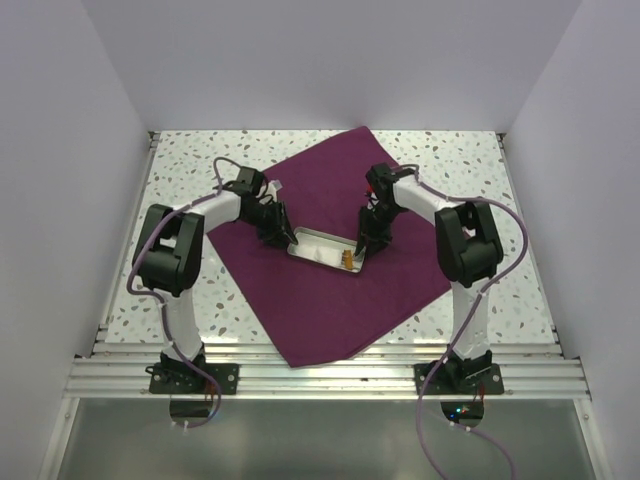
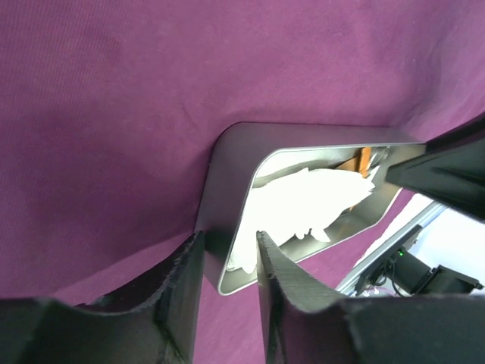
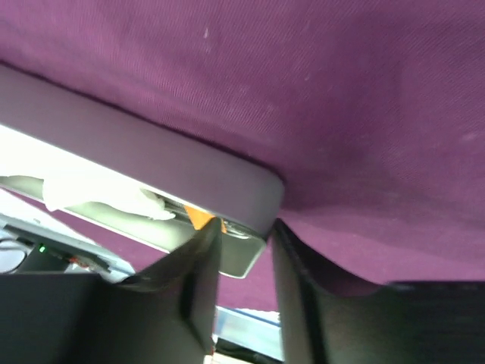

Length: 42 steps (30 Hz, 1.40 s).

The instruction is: Prepare the surgical pack

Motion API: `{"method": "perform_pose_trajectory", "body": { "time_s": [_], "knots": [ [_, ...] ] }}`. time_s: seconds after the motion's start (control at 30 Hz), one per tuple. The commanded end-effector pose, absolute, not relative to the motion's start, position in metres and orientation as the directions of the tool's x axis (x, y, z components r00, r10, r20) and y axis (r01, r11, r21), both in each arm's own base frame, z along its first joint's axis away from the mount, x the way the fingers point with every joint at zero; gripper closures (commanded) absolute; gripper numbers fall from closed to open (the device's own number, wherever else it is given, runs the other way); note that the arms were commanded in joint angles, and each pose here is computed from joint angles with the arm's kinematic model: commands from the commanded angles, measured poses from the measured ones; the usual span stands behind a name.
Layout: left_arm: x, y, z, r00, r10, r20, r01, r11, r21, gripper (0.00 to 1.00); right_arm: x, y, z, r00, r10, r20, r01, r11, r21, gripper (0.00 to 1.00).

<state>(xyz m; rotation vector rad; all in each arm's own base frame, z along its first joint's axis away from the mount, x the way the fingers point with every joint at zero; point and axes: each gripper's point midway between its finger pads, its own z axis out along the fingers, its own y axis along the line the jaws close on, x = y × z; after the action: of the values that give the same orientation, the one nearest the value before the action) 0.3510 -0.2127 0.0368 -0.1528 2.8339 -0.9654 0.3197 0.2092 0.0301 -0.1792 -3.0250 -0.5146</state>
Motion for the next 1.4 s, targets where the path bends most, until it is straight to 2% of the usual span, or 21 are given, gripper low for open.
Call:
{"method": "perform_pose_trajectory", "body": {
  "time_s": [0.0,0.03,0.07,0.5,0.57,0.63,0.67,0.7,0.83,0.97,1.13,1.23,1.27,1.3,1.33,1.37],
  "knots": [
    [0.363,-0.224,0.050,-0.982,-0.137,-0.131,-0.019,0.758,-0.652,0.65,0.343,0.217,0.046,-0.995,0.097,0.032,0.102,0.929,0.354,0.68],
    [0.362,-0.225,0.051,-0.982,-0.134,-0.132,-0.015,0.756,-0.655,0.67,0.345,0.217,0.043,-0.995,0.095,0.033,0.100,0.934,0.343,0.75],
    [0.363,-0.226,0.051,-0.982,-0.133,-0.131,-0.015,0.754,-0.657,0.70,0.348,0.216,0.043,-0.995,0.094,0.030,0.099,0.937,0.336,0.76],
    [0.367,-0.230,0.048,-0.984,-0.129,-0.126,-0.012,0.744,-0.668,0.76,0.355,0.205,0.035,-0.998,0.067,0.018,0.070,0.961,0.269,0.75],
    [0.367,-0.229,0.048,-0.984,-0.129,-0.125,-0.013,0.746,-0.665,0.70,0.355,0.205,0.035,-0.998,0.066,0.019,0.068,0.961,0.268,0.72],
    [0.367,-0.229,0.050,-0.983,-0.126,-0.131,-0.007,0.747,-0.665,0.68,0.357,0.205,0.039,-0.998,0.058,0.006,0.057,0.962,0.267,0.57],
    [0.368,-0.230,0.052,-0.983,-0.124,-0.135,-0.002,0.744,-0.668,0.60,0.358,0.204,0.041,-0.998,0.055,-0.003,0.053,0.963,0.264,0.51],
    [0.368,-0.229,0.054,-0.982,-0.121,-0.143,0.005,0.745,-0.667,0.57,0.360,0.202,0.046,-0.998,0.055,-0.017,0.049,0.965,0.259,0.46],
    [0.377,-0.220,0.074,-0.970,-0.119,-0.212,0.047,0.763,-0.645,0.42,0.365,0.188,0.068,-0.996,0.074,-0.054,0.059,0.966,0.253,0.29],
    [0.384,-0.205,0.087,-0.959,-0.152,-0.238,0.040,0.761,-0.648,0.36,0.365,0.167,0.086,-0.991,0.117,-0.068,0.096,0.961,0.260,0.21],
    [0.388,-0.171,0.088,-0.941,-0.216,-0.259,-0.007,0.780,-0.626,0.37,0.361,0.115,0.084,-0.976,0.214,-0.051,0.196,0.951,0.238,0.20],
    [0.390,-0.153,0.069,-0.940,-0.258,-0.224,-0.065,0.780,-0.623,0.46,0.354,0.096,0.068,-0.972,0.231,-0.039,0.216,0.949,0.229,0.49],
    [0.388,-0.151,0.062,-0.947,-0.257,-0.194,-0.082,0.775,-0.626,0.56,0.356,0.092,0.063,-0.970,0.236,-0.053,0.219,0.949,0.226,0.62],
    [0.387,-0.151,0.056,-0.951,-0.255,-0.173,-0.093,0.773,-0.628,0.63,0.352,0.089,0.052,-0.972,0.234,-0.036,0.221,0.952,0.210,0.89],
    [0.385,-0.151,0.044,-0.956,-0.257,-0.140,-0.117,0.773,-0.623,0.72,0.352,0.090,0.047,-0.972,0.231,-0.033,0.219,0.953,0.212,0.97],
    [0.384,-0.151,0.040,-0.955,-0.264,-0.134,-0.127,0.775,-0.619,0.76,0.354,0.091,0.040,-0.972,0.230,-0.040,0.216,0.951,0.219,1.00]
  ]
}}
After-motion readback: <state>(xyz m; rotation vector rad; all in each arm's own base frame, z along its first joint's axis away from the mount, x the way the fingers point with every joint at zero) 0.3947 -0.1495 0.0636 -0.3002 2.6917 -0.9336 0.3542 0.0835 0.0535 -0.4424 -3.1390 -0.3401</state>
